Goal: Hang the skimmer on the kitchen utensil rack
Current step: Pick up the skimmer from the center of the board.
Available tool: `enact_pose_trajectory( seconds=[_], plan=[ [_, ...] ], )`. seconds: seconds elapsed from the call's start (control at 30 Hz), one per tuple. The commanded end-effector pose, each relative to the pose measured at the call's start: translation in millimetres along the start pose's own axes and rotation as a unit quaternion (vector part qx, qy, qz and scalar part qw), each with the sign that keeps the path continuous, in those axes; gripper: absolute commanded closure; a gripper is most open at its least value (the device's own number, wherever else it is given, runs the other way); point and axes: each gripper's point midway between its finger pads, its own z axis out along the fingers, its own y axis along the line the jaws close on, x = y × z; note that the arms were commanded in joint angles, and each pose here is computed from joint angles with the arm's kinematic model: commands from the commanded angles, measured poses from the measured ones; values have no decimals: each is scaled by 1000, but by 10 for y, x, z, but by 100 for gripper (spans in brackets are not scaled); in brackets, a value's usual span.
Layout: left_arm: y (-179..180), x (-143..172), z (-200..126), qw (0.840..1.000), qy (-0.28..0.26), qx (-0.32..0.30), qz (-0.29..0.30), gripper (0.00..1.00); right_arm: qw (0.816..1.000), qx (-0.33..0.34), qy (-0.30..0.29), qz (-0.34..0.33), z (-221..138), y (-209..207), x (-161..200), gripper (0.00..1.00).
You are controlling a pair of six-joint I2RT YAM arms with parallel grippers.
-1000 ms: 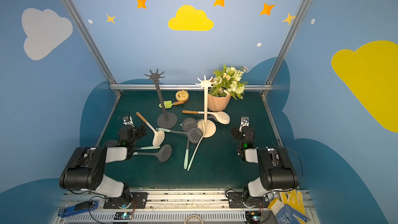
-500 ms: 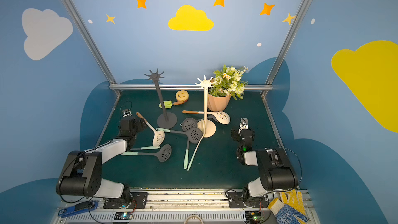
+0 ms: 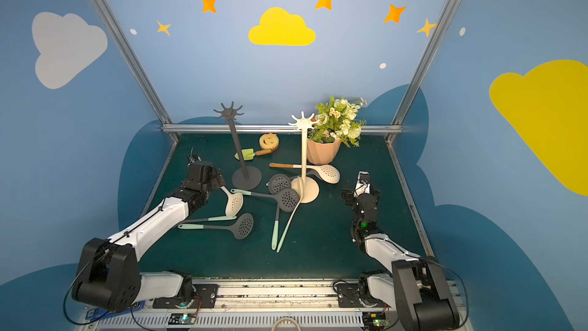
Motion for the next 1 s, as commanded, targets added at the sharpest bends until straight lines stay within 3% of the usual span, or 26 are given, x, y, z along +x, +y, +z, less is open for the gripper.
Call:
enact_pose_trajectory(
  seconds=[0.0,0.23,0.4,0.73,0.97],
  plan=[
    [143,233,-172,997,65,-18,-26,0,999,1,34,18,-121,27,53,8],
    [101,495,-411,991,111,38,-68,0,993,-43,87,66,-413,234,-75,8],
    [-59,621,-509,981,143,93,-87,0,981,-111,135,86,-626,504,-4,8],
    [-366,771,-630,967,189,160,-63,0,974,-163,144,61,-850,1089,48,9],
    [-567,847,-686,955,215,200,-36,0,971,-172,164,21,-757,1548,155,10]
  ],
)
